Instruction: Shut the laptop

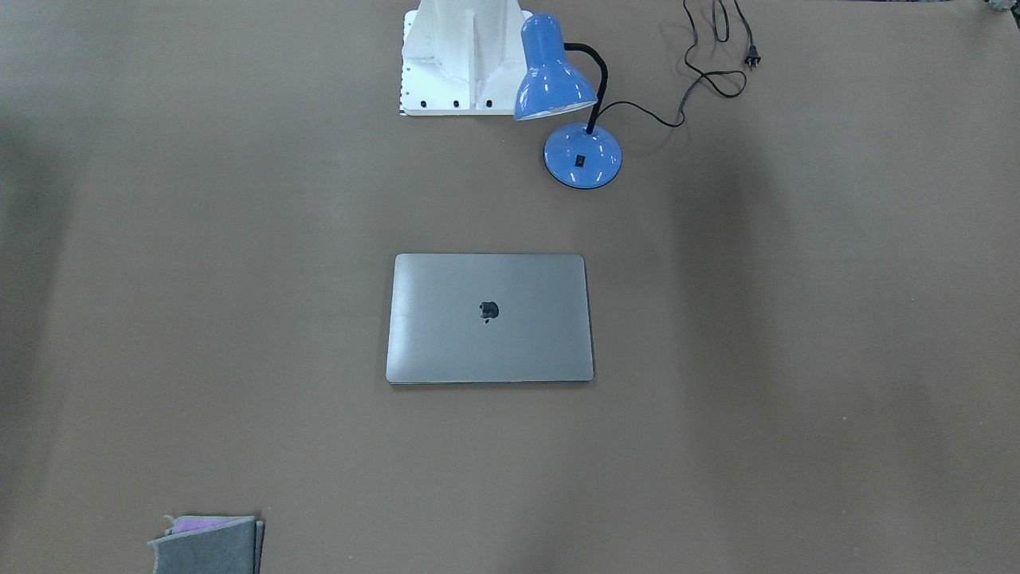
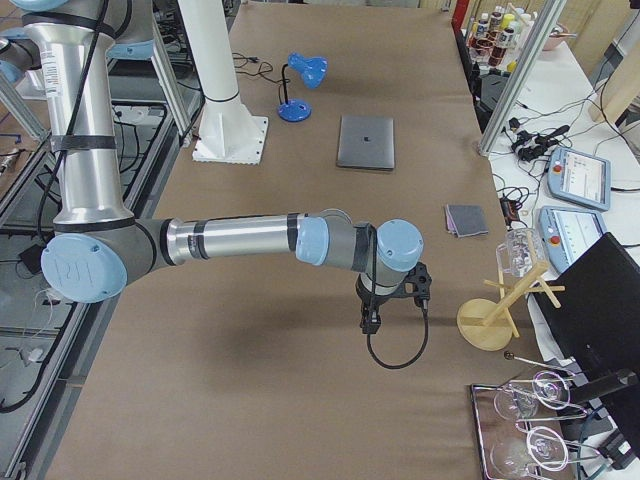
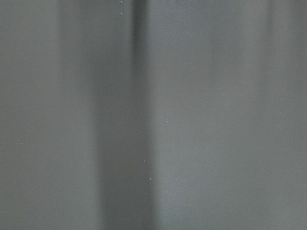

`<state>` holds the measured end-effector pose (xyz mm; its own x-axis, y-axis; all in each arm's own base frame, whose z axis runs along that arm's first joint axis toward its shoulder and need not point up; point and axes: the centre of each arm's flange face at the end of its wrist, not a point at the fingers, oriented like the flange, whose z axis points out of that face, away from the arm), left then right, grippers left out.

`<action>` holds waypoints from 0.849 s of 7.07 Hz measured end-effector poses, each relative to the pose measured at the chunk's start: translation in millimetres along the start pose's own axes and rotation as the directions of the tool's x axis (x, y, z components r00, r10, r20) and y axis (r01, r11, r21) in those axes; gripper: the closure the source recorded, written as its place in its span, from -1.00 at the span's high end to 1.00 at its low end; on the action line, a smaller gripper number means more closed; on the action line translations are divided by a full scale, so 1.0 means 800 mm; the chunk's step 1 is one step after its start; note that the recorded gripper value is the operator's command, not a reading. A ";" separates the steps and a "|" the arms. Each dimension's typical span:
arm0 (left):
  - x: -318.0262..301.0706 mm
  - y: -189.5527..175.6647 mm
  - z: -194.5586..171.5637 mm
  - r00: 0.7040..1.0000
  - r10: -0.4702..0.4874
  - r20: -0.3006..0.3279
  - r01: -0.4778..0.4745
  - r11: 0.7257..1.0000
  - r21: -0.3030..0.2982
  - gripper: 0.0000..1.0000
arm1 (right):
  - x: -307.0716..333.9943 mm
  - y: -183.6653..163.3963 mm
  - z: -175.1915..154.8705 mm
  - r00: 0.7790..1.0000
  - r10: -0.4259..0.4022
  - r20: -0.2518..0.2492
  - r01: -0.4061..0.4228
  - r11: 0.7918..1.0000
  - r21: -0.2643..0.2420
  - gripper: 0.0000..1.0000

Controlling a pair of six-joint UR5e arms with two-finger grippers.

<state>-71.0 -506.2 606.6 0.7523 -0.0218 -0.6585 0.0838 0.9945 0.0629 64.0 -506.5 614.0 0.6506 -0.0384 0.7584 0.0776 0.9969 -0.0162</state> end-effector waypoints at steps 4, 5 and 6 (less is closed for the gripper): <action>-0.009 0.003 0.011 1.000 -0.014 -0.001 0.014 1.000 -0.018 0.97 | 0.000 -0.003 0.000 1.000 0.006 -0.001 -0.006 1.000 -0.001 1.00; -0.009 0.003 0.011 1.000 -0.015 -0.001 0.015 1.000 -0.019 0.97 | 0.000 -0.004 0.000 1.000 0.007 -0.001 -0.007 1.000 -0.001 1.00; -0.010 0.003 0.011 1.000 -0.017 0.001 0.017 1.000 -0.019 0.97 | 0.000 -0.005 0.000 1.000 0.007 -0.001 -0.007 1.000 -0.001 1.00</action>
<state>-70.8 -504.6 618.5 0.7513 -0.0383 -0.6589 0.0835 0.9958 0.0374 63.7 -510.8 614.1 0.6517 -0.0317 0.7578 0.0742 0.9970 -0.0222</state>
